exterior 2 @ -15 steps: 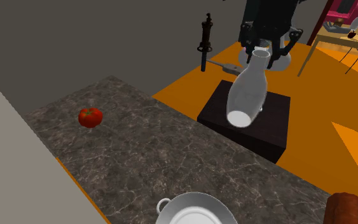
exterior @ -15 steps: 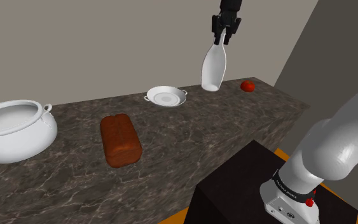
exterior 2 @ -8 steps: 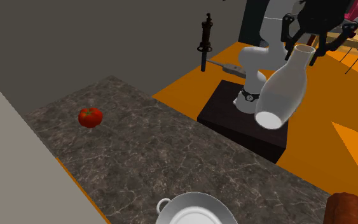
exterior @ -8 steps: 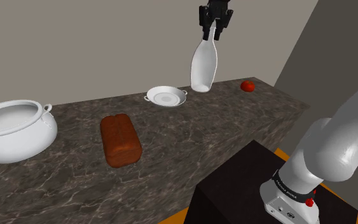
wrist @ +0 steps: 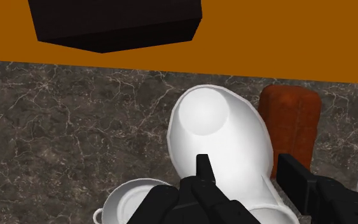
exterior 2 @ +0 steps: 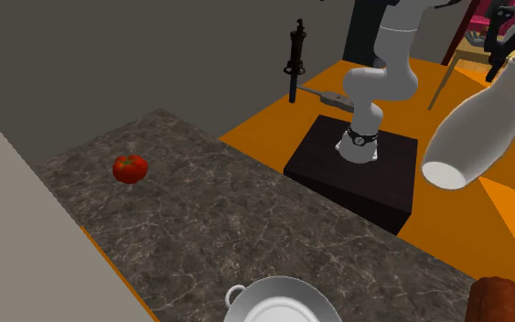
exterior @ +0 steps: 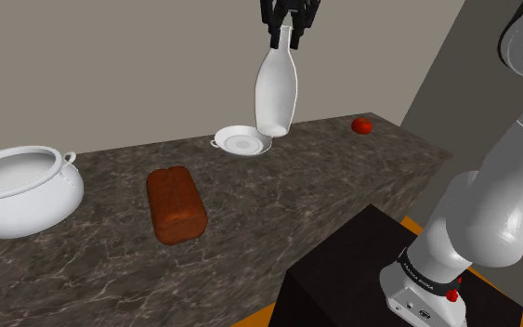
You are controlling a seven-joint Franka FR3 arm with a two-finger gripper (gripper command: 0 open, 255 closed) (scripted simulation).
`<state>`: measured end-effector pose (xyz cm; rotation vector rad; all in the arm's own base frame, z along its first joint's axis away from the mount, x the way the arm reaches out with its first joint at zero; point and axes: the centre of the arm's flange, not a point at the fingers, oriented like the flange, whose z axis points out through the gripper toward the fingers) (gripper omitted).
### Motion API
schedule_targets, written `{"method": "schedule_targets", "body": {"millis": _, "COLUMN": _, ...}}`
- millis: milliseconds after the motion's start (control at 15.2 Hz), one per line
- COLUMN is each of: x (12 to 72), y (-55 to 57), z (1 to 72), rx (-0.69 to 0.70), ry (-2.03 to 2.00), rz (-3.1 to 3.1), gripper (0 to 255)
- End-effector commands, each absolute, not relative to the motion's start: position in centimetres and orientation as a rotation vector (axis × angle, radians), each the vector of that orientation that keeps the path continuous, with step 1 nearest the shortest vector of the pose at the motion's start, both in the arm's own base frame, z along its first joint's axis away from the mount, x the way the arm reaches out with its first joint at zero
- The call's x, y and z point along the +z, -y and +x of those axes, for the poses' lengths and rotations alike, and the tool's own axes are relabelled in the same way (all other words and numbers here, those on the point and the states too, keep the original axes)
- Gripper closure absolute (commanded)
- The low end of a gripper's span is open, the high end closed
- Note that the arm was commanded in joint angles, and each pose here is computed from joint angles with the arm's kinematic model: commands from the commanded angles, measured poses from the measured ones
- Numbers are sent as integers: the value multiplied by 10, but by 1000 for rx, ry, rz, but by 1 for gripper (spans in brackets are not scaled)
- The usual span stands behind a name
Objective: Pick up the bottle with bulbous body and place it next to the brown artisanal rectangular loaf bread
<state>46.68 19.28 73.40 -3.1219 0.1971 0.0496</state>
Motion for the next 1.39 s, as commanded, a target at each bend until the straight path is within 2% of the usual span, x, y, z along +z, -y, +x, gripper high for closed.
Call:
{"method": "schedule_targets", "body": {"millis": 0, "x": 741, "y": -217, "z": 464, "rx": 49, "ry": -199, "rz": -3122, "gripper": 255}}
{"method": "schedule_targets", "body": {"millis": 132, "x": 751, "y": -253, "z": 460, "rx": 49, "ry": -200, "rz": -3122, "gripper": 255}}
{"method": "schedule_targets", "body": {"millis": 1320, "x": 656, "y": -253, "z": 460, "rx": 49, "ry": -199, "rz": -3122, "gripper": 255}}
